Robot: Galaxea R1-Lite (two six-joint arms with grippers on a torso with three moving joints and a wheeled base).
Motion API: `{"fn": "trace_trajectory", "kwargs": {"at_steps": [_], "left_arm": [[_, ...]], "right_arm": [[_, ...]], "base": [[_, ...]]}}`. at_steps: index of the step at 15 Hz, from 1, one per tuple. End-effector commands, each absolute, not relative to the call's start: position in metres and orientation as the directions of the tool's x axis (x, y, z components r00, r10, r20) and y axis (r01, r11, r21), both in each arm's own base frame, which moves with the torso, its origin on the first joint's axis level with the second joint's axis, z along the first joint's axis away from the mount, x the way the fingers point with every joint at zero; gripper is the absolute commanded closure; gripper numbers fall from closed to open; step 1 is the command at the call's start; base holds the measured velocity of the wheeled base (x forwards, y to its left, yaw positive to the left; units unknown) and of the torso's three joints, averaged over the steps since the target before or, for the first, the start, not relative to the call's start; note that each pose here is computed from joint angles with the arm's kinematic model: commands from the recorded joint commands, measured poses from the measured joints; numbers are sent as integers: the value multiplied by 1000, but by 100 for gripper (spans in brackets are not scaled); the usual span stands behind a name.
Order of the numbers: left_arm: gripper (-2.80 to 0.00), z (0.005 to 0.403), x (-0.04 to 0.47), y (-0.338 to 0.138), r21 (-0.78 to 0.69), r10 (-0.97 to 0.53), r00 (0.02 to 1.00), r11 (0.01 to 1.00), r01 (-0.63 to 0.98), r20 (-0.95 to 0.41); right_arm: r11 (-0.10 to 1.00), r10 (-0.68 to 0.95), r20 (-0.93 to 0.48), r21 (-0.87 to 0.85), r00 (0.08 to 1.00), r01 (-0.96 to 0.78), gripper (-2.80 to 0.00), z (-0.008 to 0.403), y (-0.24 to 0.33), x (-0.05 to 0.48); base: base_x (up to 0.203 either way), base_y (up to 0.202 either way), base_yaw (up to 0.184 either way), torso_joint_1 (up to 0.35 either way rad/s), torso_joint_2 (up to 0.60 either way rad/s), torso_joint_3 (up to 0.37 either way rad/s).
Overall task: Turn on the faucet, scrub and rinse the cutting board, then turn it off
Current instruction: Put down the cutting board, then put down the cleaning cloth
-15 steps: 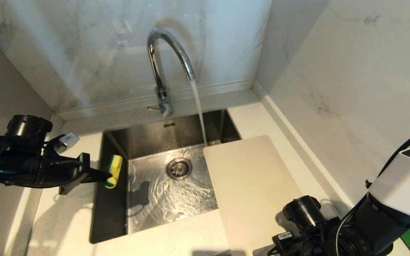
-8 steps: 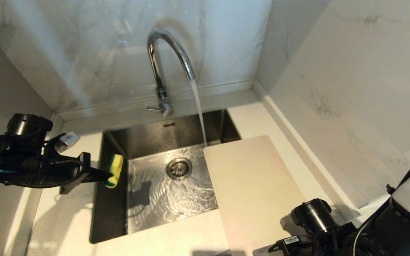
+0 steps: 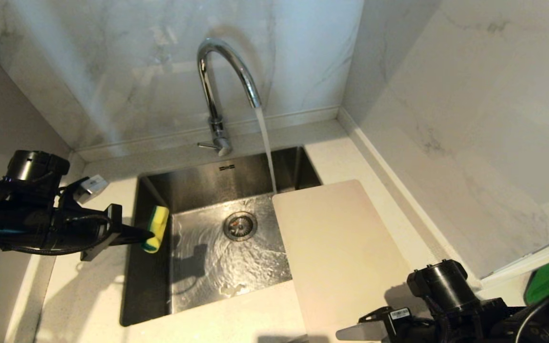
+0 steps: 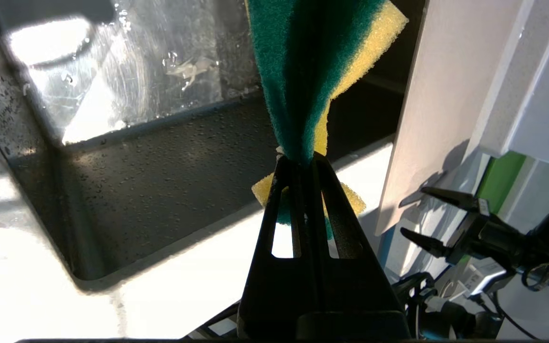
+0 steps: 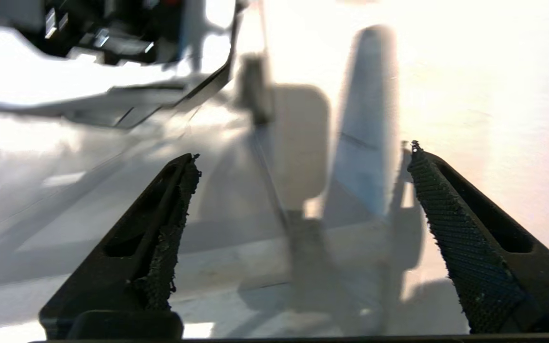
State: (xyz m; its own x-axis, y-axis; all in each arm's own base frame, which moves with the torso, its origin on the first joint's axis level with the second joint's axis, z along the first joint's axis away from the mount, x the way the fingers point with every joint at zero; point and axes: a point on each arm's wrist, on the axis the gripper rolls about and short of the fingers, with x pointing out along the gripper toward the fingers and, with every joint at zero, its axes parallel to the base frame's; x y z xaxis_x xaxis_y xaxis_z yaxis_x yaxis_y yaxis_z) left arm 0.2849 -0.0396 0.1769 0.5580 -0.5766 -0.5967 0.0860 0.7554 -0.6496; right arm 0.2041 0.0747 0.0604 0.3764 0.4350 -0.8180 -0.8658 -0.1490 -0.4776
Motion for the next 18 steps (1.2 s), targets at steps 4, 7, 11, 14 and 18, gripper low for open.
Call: {"fn": "trace_trajectory", "kwargs": {"at_steps": [4,7,11,14,18], "left_arm": [[0,181,281,-41,-652,-583,561,752,96,-589],[0,182,278,-43,-651,-588,557,751,106,-587],[0,187,273,-45,-657,-592,563,746,112,-577],[0,193,269,-44,-662,-591,578,741,113,-563],[0,202,266,-43,-665,-556,619,744,71,-556]], "right_arm": [[1,543,-651,-632,531,-775,-280,94,77,209],[53,555,-597,-669,579,-741,-280,109,72,200],[145,573,-527,-689,628,-711,0,127,65,188],[233,583,-455,-700,673,-675,0,143,61,180],[370,594,-370,-663,714,-651,0,152,53,154]], "base": [[0,0,0,0,0,0],[0,0,0,0,0,0],[0,0,0,0,0,0],[0,0,0,0,0,0],[0,0,0,0,0,0]]}}
